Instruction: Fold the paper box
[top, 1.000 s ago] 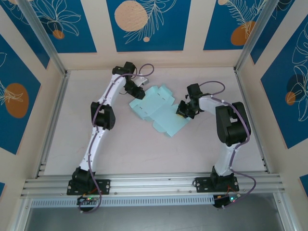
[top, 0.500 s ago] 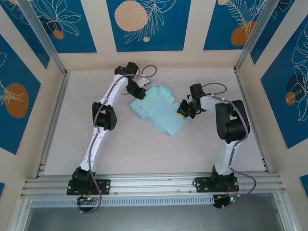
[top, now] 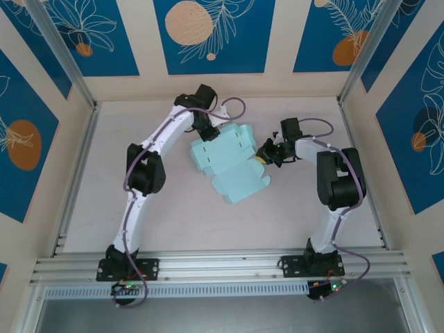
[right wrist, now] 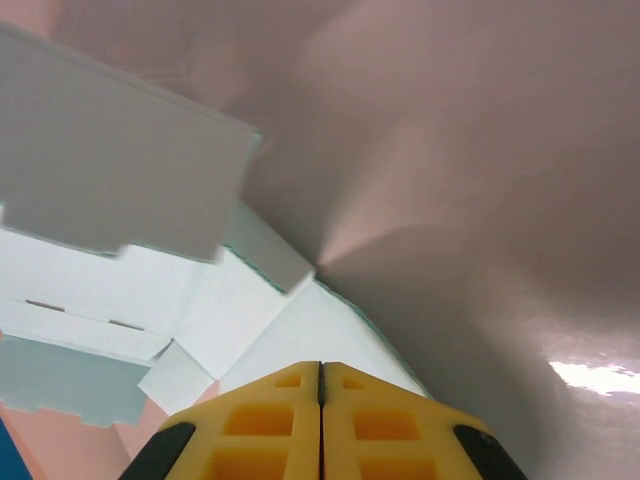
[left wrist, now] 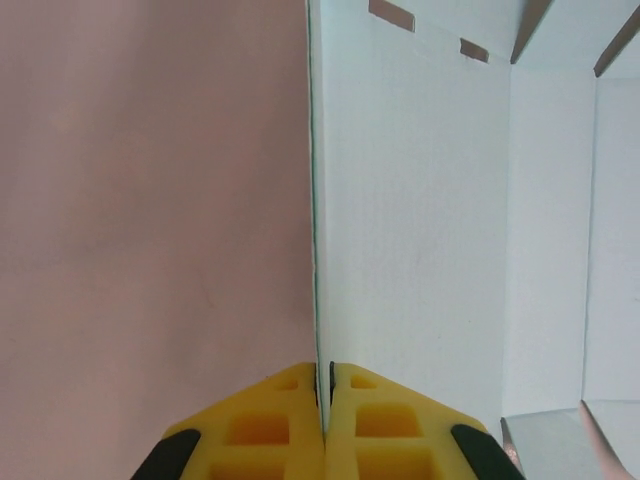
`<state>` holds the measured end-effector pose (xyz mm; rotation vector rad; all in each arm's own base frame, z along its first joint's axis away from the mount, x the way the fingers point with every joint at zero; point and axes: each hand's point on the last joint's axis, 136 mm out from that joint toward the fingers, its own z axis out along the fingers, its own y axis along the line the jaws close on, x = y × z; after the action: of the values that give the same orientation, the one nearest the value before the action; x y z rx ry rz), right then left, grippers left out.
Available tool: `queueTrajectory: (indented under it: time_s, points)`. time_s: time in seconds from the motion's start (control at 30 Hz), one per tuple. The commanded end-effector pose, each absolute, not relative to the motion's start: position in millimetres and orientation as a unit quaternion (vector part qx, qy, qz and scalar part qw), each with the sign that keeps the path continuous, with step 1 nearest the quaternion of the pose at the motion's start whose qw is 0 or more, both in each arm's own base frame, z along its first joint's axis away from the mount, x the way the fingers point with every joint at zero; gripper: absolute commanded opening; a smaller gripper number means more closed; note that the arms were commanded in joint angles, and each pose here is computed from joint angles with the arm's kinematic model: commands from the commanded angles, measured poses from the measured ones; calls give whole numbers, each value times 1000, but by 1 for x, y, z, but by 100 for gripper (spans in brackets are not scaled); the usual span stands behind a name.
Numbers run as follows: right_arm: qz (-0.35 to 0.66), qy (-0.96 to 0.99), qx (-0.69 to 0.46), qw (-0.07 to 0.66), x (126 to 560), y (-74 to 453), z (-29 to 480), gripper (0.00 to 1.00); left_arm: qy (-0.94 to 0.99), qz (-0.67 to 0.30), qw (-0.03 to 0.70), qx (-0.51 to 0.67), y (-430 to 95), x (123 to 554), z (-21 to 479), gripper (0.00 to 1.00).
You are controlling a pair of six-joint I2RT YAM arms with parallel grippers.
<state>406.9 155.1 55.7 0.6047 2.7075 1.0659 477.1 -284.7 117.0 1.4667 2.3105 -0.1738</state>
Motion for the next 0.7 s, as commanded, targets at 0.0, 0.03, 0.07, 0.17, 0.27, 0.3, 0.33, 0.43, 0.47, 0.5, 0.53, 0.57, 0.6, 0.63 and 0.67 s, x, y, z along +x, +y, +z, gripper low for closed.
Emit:
queueTrajectory:
  time_s: [0.0,0.03,0.07,0.17,0.27,0.3,0.33,0.43,0.47,0.5,0.53,0.57,0.6,0.63,0.67]
  points:
    - [376,902,199,74,396,165,59,9,811,-8,236,536,-279,491,129,0]
    - [376,902,198,73,393,167,58,9,808,-3,239,538,-280,489,130,0]
    - [375,903,195,72,390,170,56,9,806,1,244,540,-282,487,132,0]
    - [357,910,199,71,382,167,48,9,798,8,261,544,-287,485,139,0]
    - [348,910,214,68,376,156,37,9,789,20,282,546,-289,483,148,0]
    - [347,910,218,67,374,152,34,10,784,23,291,548,-290,481,152,0]
    - [345,911,219,66,373,150,31,9,781,25,298,549,-291,479,155,0]
    - [333,914,227,53,367,147,17,9,767,26,325,552,-295,472,164,0]
    - [336,912,230,48,365,148,14,9,762,25,335,554,-296,469,166,0]
    - [339,911,232,45,363,148,11,9,752,23,347,559,-300,464,168,0]
    - [340,910,235,43,361,149,8,10,743,20,355,567,-301,457,167,0]
    - [340,909,236,43,360,149,8,9,734,21,364,574,-303,451,168,0]
    - [340,908,240,42,358,148,6,9,724,25,375,579,-305,445,167,0]
    - [340,908,240,44,358,148,6,9,714,28,385,585,-307,437,165,0]
    - [340,908,240,45,358,148,6,10,707,30,393,587,-308,431,163,0]
